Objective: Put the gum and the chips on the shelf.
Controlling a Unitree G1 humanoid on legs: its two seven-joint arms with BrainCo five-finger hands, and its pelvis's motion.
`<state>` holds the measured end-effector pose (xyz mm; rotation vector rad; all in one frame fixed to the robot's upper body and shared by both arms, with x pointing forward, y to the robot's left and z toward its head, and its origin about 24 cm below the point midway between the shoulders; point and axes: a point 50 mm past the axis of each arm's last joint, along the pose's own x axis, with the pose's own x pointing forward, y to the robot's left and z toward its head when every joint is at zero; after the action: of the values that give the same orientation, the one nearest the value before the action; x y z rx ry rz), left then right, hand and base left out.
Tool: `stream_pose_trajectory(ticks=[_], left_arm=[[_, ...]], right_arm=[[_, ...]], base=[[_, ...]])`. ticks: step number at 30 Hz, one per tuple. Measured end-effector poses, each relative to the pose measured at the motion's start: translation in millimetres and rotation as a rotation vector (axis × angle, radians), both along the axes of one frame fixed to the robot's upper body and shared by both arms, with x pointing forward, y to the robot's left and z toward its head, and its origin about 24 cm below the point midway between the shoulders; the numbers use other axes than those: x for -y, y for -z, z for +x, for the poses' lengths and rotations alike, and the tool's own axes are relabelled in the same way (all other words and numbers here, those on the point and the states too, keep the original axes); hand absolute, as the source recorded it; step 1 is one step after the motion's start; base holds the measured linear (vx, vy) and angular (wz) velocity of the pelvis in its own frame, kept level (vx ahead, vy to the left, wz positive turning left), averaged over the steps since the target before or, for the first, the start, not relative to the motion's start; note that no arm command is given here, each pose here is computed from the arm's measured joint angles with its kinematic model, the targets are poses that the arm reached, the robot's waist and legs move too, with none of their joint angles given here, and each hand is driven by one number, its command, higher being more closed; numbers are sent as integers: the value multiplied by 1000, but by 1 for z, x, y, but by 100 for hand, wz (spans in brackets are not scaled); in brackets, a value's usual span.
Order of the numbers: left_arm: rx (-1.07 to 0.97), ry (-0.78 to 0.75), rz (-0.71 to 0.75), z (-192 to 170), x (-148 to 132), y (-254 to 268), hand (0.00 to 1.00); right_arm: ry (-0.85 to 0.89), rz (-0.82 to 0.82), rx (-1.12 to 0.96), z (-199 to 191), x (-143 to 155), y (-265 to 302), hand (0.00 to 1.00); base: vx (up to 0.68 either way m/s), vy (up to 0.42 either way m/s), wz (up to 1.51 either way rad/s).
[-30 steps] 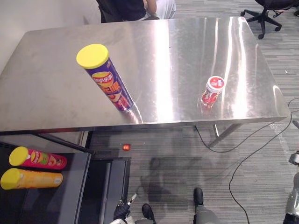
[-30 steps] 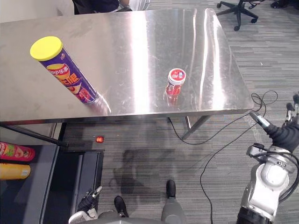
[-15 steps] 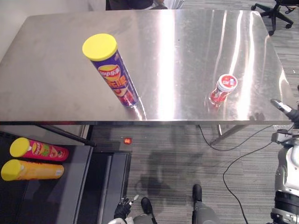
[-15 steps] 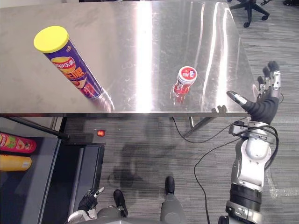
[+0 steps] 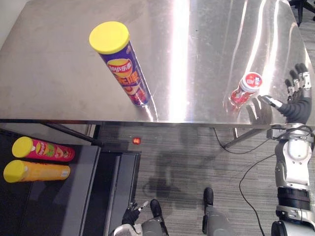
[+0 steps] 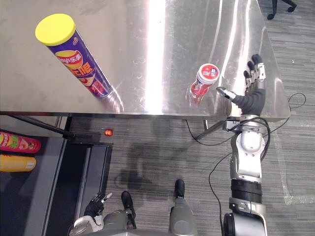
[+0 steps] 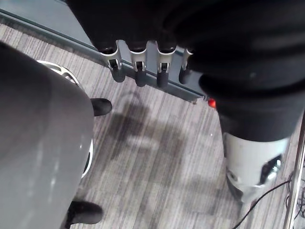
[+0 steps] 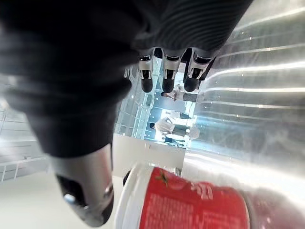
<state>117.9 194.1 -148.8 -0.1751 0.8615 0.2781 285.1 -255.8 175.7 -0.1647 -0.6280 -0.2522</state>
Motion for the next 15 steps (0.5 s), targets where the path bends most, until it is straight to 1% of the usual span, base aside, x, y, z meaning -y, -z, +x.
stream_pose_trajectory(ticks=[3, 15], left_arm=[[8, 2, 2, 4, 0, -1, 0], [11, 30, 18, 5, 2, -2, 0]], right_arm=[[-35, -15, -10, 3, -7, 1, 0], [-93, -45, -30, 6, -19, 4, 0]], base=[[-35, -1, 0], [-24, 0, 2]])
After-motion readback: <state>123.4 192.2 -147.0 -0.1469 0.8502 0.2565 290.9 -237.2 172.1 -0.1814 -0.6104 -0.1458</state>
